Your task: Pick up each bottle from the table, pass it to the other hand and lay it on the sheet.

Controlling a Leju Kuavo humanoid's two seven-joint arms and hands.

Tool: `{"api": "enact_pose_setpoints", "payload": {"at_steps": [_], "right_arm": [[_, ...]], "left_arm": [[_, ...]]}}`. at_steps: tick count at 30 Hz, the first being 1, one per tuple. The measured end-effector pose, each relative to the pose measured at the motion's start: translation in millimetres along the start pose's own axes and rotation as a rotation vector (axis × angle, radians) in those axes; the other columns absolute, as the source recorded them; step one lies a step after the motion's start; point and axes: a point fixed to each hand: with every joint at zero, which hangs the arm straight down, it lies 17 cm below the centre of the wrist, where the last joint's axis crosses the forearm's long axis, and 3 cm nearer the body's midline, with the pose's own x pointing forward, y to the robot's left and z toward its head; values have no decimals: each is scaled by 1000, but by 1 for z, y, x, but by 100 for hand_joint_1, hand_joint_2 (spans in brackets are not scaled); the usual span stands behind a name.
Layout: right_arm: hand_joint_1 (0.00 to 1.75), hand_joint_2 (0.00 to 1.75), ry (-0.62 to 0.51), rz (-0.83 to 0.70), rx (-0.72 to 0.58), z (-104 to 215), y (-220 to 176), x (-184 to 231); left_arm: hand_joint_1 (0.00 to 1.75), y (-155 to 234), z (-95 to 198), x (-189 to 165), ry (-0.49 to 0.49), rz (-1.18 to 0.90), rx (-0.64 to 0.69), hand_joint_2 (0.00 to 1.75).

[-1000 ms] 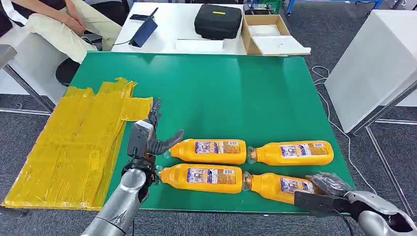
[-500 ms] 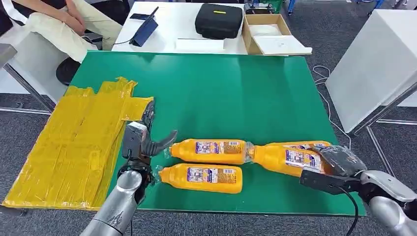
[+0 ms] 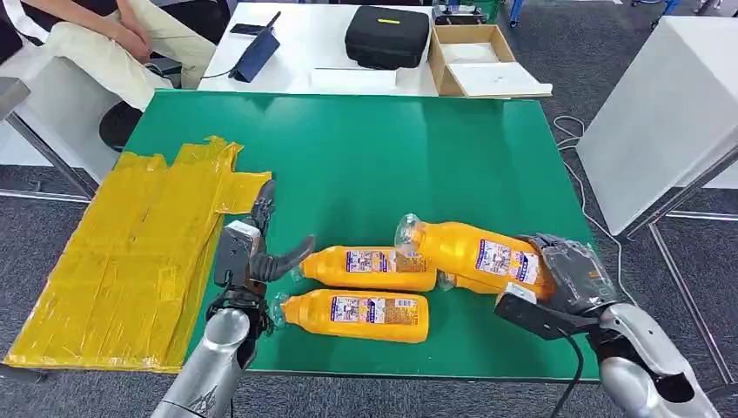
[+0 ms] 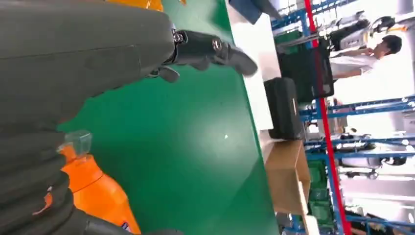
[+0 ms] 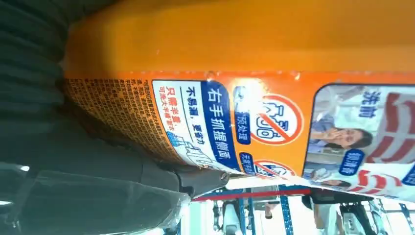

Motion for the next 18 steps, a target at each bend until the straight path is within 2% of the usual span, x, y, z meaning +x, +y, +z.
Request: {"api": "enact_pose_setpoints", "payload": {"at_steps": [3,7,13,18], "right_arm": [[175,175,-16,-29,-15,-4,0,10],[175,175,-71,-124,-136,-20,-20,37],[175,175,-154,-397,-394,-59,-64,95],[175,175,-191,-526,-521,-85,-86,122]], "left_arm": [[0,0,1,3,-6,1,1,175],[0,-8,-1,15,-38,1,-37,175],[0,-28,-19,66,-130,20,-91,175],[0,-42,-35,102,-186,68,-134,175]]}}
